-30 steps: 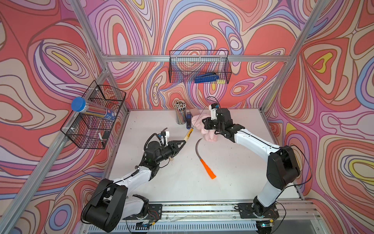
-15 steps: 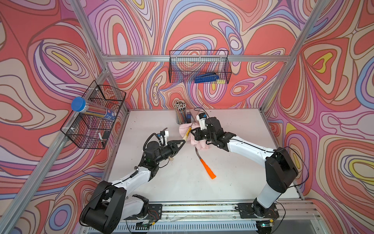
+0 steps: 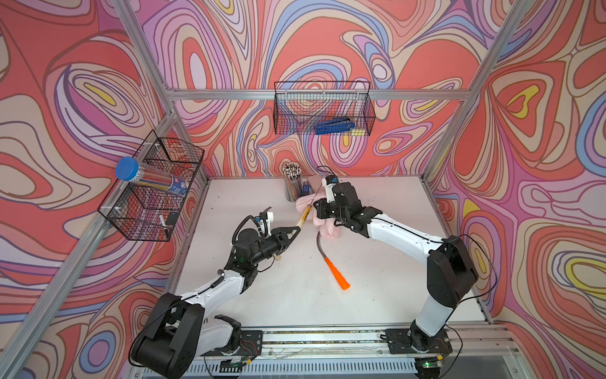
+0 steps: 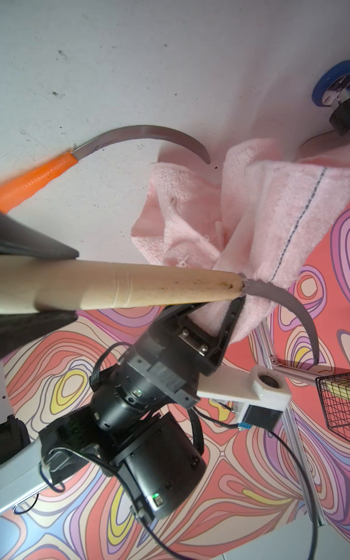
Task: Wipe small sickles with rags
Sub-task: Wipe the small sickle.
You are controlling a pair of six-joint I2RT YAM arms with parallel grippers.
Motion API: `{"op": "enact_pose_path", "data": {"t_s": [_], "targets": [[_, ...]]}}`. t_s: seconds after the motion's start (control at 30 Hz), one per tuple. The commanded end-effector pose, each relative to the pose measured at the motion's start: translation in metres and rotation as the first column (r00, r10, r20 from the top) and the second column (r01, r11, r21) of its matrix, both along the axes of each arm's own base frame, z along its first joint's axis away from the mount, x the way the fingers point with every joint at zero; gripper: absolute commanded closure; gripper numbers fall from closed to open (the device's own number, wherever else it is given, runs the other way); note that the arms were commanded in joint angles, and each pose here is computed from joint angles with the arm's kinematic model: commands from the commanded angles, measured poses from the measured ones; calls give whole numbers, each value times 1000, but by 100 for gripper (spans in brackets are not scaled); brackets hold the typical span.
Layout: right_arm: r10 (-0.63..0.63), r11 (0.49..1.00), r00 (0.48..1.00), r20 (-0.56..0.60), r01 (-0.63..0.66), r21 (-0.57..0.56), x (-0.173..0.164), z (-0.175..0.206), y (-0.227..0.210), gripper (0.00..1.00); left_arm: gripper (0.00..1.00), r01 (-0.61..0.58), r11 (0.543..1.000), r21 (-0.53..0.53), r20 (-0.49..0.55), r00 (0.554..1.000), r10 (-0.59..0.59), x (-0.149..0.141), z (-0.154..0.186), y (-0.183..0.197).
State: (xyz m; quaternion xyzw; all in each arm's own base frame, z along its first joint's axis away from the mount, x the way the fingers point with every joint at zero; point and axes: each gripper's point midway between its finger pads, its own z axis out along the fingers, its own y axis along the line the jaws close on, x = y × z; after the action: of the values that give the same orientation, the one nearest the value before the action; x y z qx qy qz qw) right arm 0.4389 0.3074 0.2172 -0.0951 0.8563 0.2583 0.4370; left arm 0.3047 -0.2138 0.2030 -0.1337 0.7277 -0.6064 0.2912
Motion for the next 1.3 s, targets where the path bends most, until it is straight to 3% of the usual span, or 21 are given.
{"op": "enact_pose_path", "data": {"t_s": [0.0, 0.27, 0.7, 1.07, 1.27], "targets": [[-71, 996, 995, 71, 74, -40, 29, 18, -15, 100, 100, 23, 1000, -13, 33, 999, -23, -3, 10, -4], [-96, 991, 986, 137, 108, -84, 45, 51, -25, 100, 100, 27, 999, -17, 32, 999, -26, -3, 10, -4], [2, 1000, 1000, 30, -2, 9, 14, 7, 5, 100, 100, 26, 999, -24, 41, 999, -25, -4, 15, -4], [157, 987, 988, 14, -157, 32, -39, -5, 65, 100, 100, 22, 1000, -19, 46, 999, -21, -6, 16, -2], [147, 989, 989, -2, -147, 24, -40, -7, 68, 100, 100, 20, 1000, -19, 45, 999, -19, -5, 16, -2]]}}
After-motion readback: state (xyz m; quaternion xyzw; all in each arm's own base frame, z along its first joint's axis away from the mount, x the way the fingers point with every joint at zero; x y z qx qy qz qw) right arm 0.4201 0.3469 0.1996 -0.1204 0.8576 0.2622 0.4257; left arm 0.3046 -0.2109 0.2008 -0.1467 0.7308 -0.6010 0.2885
